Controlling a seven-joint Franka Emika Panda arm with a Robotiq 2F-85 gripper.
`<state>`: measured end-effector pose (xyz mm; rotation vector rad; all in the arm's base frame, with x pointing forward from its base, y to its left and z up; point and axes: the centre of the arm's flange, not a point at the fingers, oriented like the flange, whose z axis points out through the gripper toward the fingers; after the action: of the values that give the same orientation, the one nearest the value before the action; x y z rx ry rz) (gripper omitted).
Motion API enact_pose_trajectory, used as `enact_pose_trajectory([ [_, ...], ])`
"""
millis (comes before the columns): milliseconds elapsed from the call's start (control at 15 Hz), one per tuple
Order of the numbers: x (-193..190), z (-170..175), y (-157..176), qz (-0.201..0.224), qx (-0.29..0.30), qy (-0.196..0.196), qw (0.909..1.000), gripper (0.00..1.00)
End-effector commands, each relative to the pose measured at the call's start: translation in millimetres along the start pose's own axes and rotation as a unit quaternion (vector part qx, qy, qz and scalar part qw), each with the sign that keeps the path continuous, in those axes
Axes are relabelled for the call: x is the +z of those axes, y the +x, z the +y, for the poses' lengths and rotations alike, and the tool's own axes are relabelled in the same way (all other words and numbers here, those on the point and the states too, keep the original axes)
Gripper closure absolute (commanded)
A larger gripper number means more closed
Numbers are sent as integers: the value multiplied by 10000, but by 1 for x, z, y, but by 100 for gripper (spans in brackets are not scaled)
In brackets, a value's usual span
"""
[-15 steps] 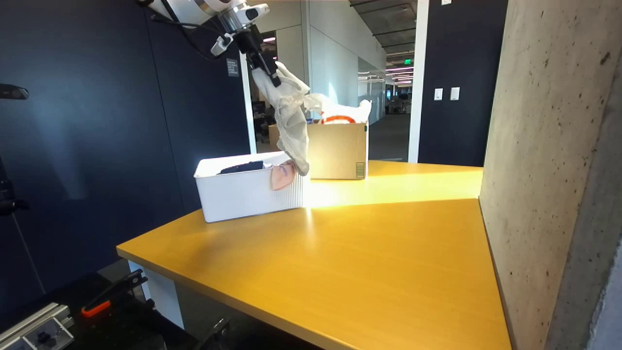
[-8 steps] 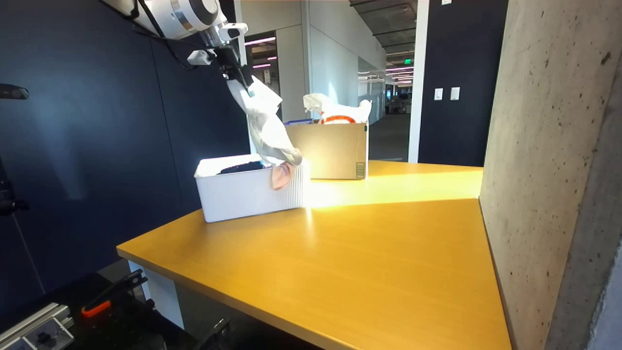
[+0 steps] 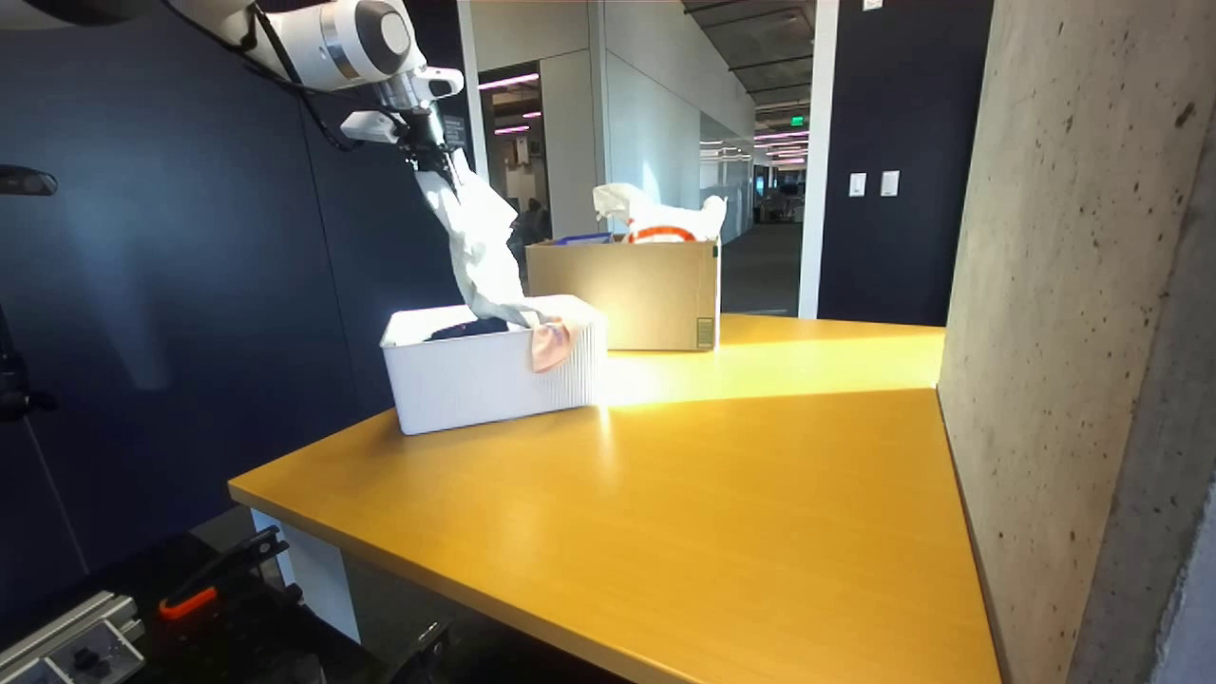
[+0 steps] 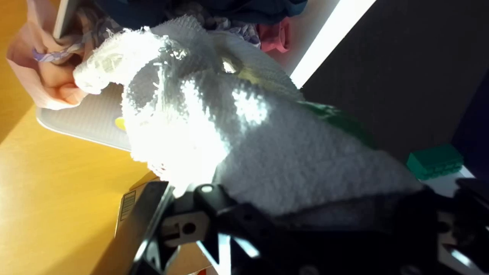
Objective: Put the apple on the towel and cover it, then put it in the basket
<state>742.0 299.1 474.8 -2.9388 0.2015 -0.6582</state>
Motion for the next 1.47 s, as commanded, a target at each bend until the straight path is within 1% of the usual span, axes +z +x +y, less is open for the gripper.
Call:
enact_pose_trajectory([
  [0, 21, 41, 38, -90, 160, 96, 9998, 46],
  [200, 51, 96, 56, -213, 393, -79, 9990, 46],
  [333, 84, 129, 69, -384, 517, -212, 9977, 46],
  [400, 99, 142, 70, -492, 534, -295, 9969, 46],
  [533, 138, 154, 70, -740, 525, -439, 9949, 46],
  [667, 172, 153, 60, -968, 448, -585, 9926, 46],
  [733, 187, 146, 52, -1064, 382, -643, 9915, 46],
  [1000, 217, 111, 24, -1297, 121, -732, 9888, 46],
  [1133, 229, 107, 20, -1388, 85, -780, 9872, 46],
  [1200, 229, 108, 17, -1405, 72, -811, 9867, 5],
  [1267, 225, 108, 16, -1396, 82, -820, 9868, 4],
  [1333, 217, 108, 13, -1391, 71, -834, 9867, 0],
  [1400, 203, 106, 11, -1319, 92, -850, 9876, 0],
])
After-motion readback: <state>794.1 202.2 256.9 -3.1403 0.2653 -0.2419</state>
